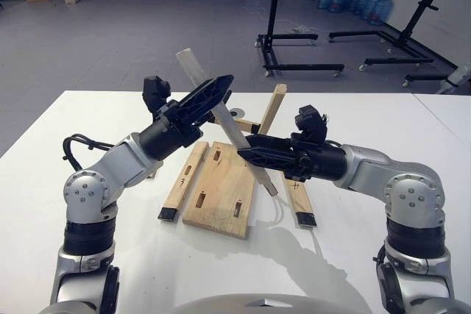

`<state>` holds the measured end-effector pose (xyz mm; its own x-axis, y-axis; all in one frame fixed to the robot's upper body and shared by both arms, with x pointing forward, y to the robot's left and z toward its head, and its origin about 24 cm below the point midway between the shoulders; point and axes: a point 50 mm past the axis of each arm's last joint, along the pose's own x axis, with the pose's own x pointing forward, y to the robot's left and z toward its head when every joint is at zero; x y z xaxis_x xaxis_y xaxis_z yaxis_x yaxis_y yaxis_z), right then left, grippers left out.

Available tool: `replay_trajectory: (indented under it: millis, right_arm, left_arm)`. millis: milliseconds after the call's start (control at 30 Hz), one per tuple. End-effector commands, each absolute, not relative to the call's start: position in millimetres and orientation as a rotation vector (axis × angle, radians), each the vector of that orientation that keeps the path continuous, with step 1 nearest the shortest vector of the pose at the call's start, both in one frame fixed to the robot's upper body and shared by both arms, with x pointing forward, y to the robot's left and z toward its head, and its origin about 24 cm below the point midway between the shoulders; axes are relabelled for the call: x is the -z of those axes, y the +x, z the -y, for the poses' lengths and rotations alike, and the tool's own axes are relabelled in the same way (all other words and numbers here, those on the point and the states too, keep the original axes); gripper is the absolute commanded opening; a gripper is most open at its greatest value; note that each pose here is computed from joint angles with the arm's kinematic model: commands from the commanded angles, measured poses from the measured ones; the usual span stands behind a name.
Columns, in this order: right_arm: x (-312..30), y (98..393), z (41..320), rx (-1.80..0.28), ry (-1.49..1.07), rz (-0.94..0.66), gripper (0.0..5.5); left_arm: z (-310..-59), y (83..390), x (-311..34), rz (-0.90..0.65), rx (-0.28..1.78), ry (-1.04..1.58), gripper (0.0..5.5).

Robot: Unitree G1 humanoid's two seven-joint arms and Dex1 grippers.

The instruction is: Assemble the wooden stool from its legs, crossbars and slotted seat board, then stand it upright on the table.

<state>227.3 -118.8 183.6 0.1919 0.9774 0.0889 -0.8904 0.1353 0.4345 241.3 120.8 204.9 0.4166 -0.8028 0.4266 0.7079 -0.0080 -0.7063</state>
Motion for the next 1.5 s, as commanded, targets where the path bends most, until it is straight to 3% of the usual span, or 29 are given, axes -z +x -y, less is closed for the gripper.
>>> replay_trajectory:
  millis: [33,633,867,900,1100,1333,1500]
  right_arm:
    - [-189,228,114,-1.384,0.435,-0.21,2.11]
    - [-186,227,114,-1.379,0.441,-0.218,2.11]
    - [-185,230,111,-1.371,0.438,-0.212,2.1]
    - [-182,229,110,-1.373,0.423,-0.219,2.47]
    - [-178,226,114,-1.377,0.371,-0.236,3.47]
    - [-208,242,167,-1.246,0.239,-0.144,4.63]
    - [-194,216,169,-1.393,0.112,-0.261,4.68]
  left_arm:
    - [-118,240,-205,-0.126,1.196,-1.04,5.1]
    - [-123,239,-203,-0.149,1.174,-1.094,2.51]
    - [-127,241,-197,-0.156,1.125,-1.061,2.4]
    - [-127,242,-196,-0.152,1.108,-1.045,2.39]
    - [-133,249,-188,-0.133,1.056,-0.979,2.02]
    - [-159,258,-183,-0.058,0.936,-0.807,2.02]
    - [-173,258,-193,0.05,0.871,-0.515,2.02]
